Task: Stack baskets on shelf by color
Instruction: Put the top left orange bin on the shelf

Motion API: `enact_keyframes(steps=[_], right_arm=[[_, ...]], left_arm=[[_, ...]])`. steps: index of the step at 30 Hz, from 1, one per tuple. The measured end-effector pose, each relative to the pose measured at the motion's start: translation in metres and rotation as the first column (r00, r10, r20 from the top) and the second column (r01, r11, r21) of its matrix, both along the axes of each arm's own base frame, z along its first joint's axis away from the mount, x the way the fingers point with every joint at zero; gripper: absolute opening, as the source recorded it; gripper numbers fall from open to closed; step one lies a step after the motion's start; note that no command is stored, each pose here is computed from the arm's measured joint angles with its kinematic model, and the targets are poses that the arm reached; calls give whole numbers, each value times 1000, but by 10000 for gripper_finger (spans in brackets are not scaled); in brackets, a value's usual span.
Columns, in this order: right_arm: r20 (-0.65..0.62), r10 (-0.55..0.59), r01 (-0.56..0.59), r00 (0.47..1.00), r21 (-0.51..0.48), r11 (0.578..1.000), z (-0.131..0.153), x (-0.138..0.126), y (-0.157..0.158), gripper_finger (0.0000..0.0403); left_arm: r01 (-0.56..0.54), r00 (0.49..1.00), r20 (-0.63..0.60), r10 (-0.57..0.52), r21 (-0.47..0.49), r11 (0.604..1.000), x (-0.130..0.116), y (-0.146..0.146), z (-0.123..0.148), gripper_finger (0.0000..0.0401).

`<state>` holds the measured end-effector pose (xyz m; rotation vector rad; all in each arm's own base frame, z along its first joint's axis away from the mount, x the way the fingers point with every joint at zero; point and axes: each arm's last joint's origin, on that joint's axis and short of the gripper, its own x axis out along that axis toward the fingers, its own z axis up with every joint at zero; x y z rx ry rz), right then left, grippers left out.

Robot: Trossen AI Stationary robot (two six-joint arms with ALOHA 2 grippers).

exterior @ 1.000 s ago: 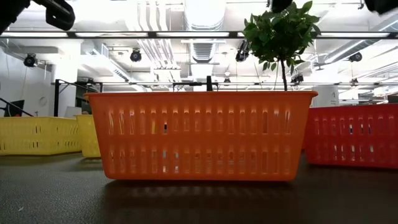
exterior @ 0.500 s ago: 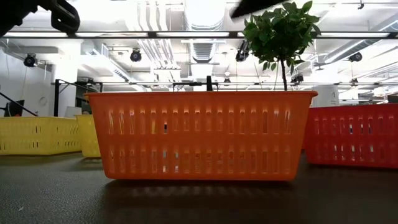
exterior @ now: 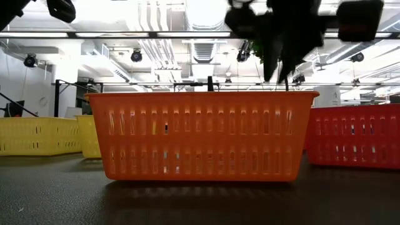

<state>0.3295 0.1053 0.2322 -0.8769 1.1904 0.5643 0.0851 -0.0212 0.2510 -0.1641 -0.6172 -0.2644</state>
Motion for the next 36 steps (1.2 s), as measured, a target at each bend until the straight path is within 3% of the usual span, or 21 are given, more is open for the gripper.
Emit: enact_keyframes(steps=[5,9,18,22,36], right_arm=[[-79,57,-65,995,-105,992,-17,4,-4,138],[-98,71,-87,993,-165,982,-24,9,-10,156],[-125,80,-100,989,-166,981,-25,13,-26,132],[-149,76,-94,986,-119,988,-26,11,-29,123],[-176,69,-78,982,-46,996,-29,11,-39,122]], left_arm=[[-28,999,43,27,14,1000,-3,1,3,2],[-36,998,59,35,19,999,-5,1,4,2],[-35,998,61,34,17,999,-5,1,4,2],[-35,997,68,34,15,999,-5,2,4,2],[-36,995,96,35,6,999,-7,2,7,2]])
